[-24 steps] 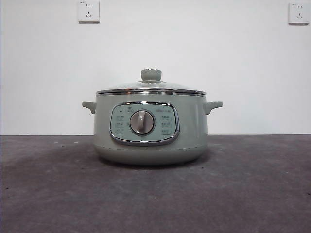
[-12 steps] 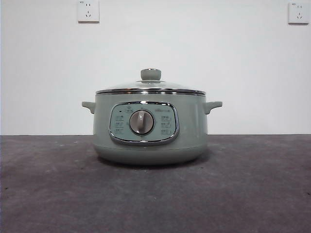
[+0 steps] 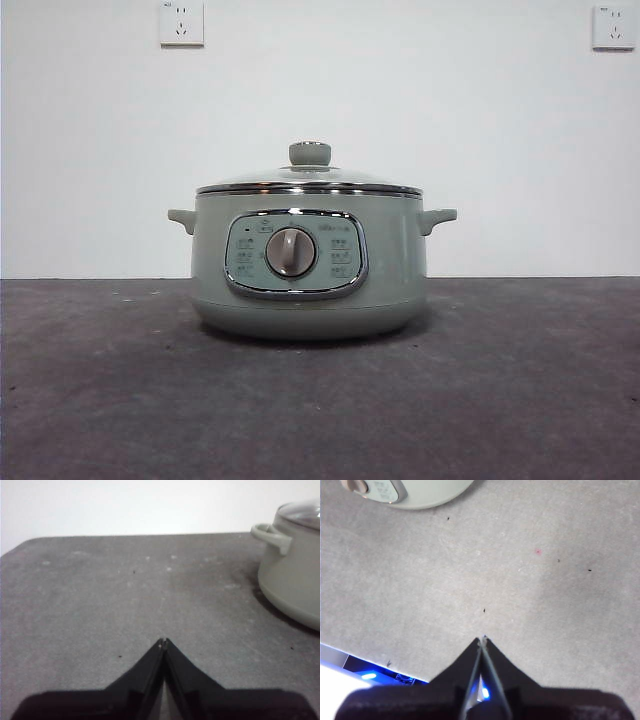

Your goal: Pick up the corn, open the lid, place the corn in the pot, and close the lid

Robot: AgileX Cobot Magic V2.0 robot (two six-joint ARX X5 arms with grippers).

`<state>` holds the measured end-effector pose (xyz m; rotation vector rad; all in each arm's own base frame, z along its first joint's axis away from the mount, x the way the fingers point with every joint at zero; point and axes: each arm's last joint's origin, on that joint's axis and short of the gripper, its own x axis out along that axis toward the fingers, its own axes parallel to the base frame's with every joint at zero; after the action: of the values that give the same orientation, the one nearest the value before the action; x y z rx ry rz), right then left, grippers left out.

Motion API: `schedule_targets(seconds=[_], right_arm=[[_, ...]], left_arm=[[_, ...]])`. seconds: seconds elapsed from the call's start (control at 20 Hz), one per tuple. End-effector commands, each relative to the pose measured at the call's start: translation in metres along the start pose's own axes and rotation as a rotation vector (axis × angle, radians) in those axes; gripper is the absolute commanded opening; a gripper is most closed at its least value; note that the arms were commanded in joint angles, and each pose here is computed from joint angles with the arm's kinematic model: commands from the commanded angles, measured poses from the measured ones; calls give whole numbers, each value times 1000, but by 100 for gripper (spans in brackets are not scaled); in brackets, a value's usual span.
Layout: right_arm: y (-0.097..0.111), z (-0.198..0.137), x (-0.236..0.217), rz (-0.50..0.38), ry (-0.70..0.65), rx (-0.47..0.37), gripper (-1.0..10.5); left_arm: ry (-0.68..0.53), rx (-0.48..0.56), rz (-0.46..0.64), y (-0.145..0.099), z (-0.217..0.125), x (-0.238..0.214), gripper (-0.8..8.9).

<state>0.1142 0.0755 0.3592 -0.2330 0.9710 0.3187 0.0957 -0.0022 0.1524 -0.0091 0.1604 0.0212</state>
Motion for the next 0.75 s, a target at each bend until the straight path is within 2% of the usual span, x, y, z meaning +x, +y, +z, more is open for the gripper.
schedule_targets(seconds=[0.05, 0.65, 0.7, 0.75], right_arm=[[0, -1, 2, 0, 2, 9, 0], [1, -1, 1, 7, -5, 8, 0], [-2, -3, -2, -22, -15, -27, 1], [-7, -3, -4, -94, -35, -131, 0]], left_arm=[[-2, 5, -14, 0, -2, 1, -3], [55, 8, -11, 0, -6, 4, -3], [62, 8, -11, 0, -7, 4, -3], [63, 8, -11, 0, -7, 4, -3]])
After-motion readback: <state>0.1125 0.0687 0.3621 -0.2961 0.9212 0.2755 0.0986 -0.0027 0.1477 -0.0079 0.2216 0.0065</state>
